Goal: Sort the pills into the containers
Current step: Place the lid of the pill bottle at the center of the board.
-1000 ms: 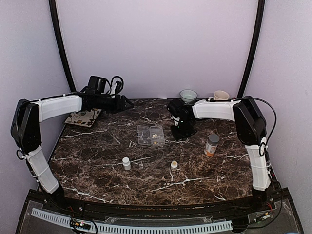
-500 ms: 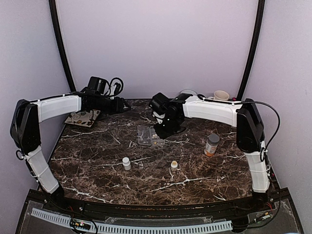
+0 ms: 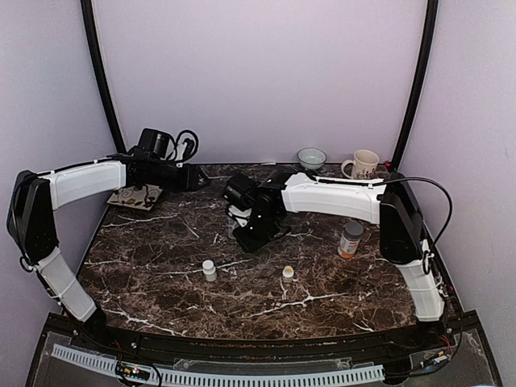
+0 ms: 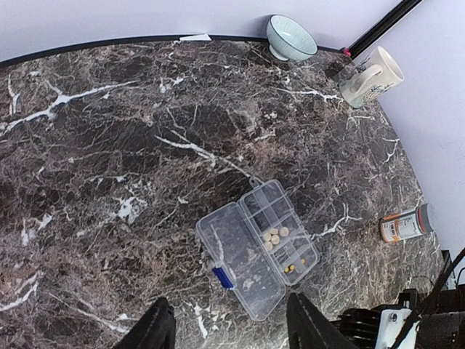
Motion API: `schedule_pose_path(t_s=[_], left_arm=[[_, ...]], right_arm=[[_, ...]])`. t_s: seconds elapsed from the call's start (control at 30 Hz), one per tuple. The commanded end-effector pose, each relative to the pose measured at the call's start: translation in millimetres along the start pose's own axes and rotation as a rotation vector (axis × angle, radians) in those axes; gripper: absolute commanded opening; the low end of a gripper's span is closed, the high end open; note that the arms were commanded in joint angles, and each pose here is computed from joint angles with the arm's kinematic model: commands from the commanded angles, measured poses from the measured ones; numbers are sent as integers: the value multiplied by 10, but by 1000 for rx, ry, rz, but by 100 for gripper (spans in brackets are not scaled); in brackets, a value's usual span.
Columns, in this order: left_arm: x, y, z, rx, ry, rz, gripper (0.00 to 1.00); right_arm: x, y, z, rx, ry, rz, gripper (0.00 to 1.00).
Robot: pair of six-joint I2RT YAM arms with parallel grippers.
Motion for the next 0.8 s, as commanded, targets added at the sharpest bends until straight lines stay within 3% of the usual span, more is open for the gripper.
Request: schedule_pose_path(t_s=[0.0,0.4,0.6,0.77], left_arm=[[-172,94,-8,29,-24,-2,55],[-272,268,71,27,-52,14,54],[-301,292,65,27,-50,21,53],[-352,290,29,38,-40,25,53]], right_arm=[[143,-40,181,-24,-46,4,26],[542,5,179,-25,-22,53,31],[457,-57,180,-20,-26,19,44],[238,-87,146,-12,-8,-13,44]])
Point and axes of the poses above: each gripper's point midway between its finger pads, its own x axis out along the fingers, its own z axis along the line the jaws close on, y = z × x, the point moved 5 cm from there along -x, back along the fingers, and after that the axes turned 11 degrees about -x, right-handed, at the moved point
